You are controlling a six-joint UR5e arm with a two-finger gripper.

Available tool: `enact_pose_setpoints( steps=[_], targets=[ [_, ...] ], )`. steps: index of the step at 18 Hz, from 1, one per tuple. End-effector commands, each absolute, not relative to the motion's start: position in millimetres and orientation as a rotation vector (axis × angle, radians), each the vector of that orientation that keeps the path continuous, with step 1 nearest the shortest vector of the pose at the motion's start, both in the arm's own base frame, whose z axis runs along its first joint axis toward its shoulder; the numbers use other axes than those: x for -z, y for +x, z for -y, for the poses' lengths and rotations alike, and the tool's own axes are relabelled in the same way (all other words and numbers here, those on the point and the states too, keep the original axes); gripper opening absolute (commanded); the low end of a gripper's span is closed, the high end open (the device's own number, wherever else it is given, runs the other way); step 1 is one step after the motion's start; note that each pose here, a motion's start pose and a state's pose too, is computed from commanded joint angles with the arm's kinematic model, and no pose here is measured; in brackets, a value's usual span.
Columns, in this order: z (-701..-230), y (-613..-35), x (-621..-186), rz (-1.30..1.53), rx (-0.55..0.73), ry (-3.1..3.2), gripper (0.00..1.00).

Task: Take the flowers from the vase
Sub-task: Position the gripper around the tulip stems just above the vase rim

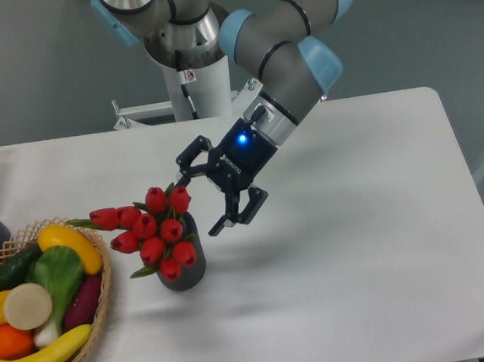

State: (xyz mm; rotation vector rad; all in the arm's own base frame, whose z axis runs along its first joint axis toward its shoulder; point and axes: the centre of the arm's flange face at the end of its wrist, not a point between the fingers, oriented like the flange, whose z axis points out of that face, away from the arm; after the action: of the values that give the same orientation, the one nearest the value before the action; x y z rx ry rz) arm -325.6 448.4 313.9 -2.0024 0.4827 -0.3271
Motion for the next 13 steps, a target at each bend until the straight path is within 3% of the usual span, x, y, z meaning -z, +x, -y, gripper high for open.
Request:
enact_pose_setpoints(
  steps=[13],
  targets=[
    [-473,-312,-302,-0.536,0.366,-1.993,1.00]
  ],
)
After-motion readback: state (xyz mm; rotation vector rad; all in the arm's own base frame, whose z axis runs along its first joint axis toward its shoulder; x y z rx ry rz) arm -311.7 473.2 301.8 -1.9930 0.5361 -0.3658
